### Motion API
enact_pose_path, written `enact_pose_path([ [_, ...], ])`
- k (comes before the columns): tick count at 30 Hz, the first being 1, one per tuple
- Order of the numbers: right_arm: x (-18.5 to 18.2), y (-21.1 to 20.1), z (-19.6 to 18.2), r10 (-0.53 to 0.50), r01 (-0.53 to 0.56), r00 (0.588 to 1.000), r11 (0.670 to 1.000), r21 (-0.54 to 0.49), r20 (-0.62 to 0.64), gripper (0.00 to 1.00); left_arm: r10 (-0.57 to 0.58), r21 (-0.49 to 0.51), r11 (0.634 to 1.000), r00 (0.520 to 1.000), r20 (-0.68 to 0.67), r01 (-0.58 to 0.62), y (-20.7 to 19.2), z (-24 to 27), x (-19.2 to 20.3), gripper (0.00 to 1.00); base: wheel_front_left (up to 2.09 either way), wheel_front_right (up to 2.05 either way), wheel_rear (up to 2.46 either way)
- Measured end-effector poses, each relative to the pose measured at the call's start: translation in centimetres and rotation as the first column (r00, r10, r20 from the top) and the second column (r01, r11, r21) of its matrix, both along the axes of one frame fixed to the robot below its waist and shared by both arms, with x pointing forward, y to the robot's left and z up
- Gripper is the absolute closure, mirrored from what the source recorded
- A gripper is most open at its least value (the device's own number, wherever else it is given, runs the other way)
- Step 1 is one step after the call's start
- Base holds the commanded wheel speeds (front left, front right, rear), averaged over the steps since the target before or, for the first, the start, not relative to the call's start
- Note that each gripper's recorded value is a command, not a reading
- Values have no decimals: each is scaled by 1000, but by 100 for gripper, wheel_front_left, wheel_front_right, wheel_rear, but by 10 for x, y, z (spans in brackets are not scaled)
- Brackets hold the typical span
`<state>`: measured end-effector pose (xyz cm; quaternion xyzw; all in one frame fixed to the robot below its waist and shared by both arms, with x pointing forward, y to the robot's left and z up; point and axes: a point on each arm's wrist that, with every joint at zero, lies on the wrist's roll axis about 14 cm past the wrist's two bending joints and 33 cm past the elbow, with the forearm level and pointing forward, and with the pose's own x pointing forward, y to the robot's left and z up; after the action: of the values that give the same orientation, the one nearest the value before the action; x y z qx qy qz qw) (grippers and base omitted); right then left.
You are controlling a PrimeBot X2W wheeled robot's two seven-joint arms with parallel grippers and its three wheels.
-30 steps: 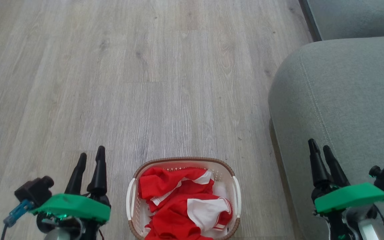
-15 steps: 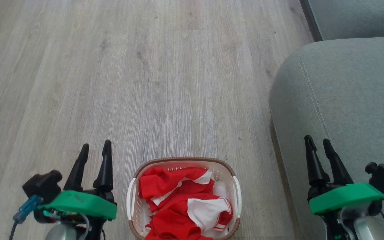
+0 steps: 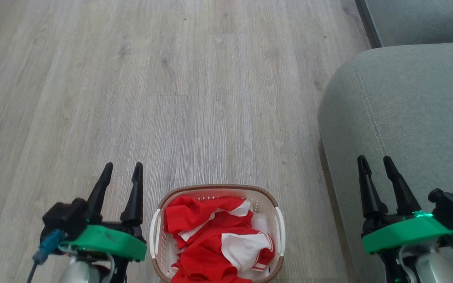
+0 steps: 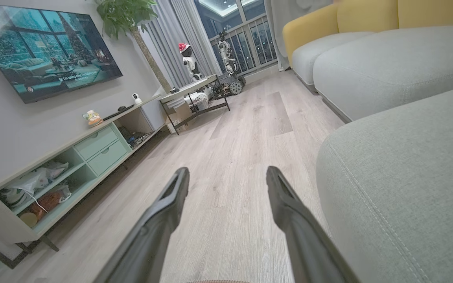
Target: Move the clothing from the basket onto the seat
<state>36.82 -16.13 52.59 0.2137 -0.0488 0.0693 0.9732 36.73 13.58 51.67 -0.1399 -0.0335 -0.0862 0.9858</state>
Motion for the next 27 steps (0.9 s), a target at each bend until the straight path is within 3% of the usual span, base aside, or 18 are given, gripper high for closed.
enact_pose_path([
  [17,-1,13,13,41,-28,996,987,-160,81,0,-41,190,981,994,97,22,-11,14,-1,0,0,0,0],
  [27,-1,14,13,43,-27,995,985,-172,86,0,-51,204,979,993,102,30,-14,15,-1,0,0,0,0],
])
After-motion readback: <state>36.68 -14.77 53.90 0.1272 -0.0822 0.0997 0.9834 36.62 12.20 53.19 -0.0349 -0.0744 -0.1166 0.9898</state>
